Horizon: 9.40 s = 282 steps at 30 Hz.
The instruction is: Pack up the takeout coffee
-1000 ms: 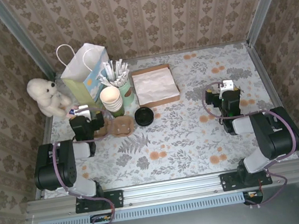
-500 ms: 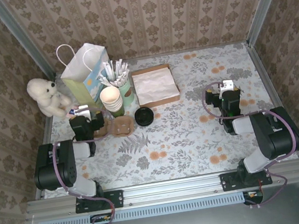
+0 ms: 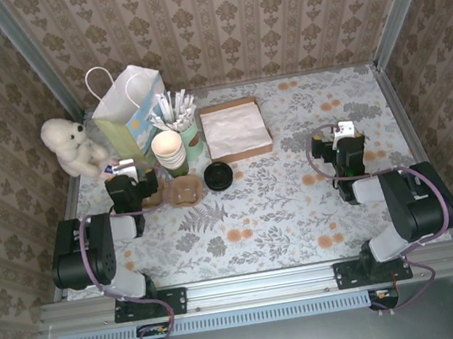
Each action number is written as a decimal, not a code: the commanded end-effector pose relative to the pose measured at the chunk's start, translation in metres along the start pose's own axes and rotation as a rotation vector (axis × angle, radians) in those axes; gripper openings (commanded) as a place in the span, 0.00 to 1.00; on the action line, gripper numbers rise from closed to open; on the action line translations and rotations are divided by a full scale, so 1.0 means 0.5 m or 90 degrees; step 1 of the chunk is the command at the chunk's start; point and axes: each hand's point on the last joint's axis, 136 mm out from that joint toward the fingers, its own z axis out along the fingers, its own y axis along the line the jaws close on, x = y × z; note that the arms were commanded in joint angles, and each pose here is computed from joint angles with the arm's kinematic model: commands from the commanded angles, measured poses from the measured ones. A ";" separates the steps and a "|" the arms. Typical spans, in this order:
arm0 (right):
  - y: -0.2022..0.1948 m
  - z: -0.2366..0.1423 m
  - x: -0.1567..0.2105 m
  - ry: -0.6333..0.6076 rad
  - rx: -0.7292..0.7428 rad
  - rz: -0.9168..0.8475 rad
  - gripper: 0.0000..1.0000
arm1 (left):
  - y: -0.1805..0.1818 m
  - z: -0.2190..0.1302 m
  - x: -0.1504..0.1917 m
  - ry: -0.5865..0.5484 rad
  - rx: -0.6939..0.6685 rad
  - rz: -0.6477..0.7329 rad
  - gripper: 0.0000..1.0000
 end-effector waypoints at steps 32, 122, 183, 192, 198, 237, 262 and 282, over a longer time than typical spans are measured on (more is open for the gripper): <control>0.225 -0.225 -0.212 0.355 -0.336 0.482 1.00 | -0.159 -0.292 -0.235 0.331 0.145 -0.392 0.67; 0.284 -0.249 -0.185 0.368 -0.331 0.313 1.00 | -0.246 -0.443 -0.395 0.317 0.402 -0.174 0.00; 0.349 -0.252 -0.037 0.496 -0.377 0.238 0.92 | -0.582 -0.424 -0.093 0.353 0.561 0.101 0.59; 0.473 -0.216 -0.020 0.509 -0.457 0.095 0.69 | -0.417 -0.357 -0.170 0.286 0.257 -0.156 1.00; 0.553 -0.165 0.002 0.507 -0.445 0.039 0.59 | -0.336 -0.316 -0.101 0.316 0.138 -0.335 1.00; 0.685 -0.101 0.039 0.425 -0.438 -0.247 0.17 | -0.336 -0.285 -0.032 0.418 0.246 -0.352 1.00; 0.666 -0.158 -0.015 0.343 -0.374 -0.160 0.17 | -0.418 -0.234 -0.051 0.426 0.347 -0.353 0.73; 0.669 -0.217 -0.054 0.349 -0.418 -0.096 0.29 | -0.444 -0.221 -0.068 0.420 0.374 -0.280 0.04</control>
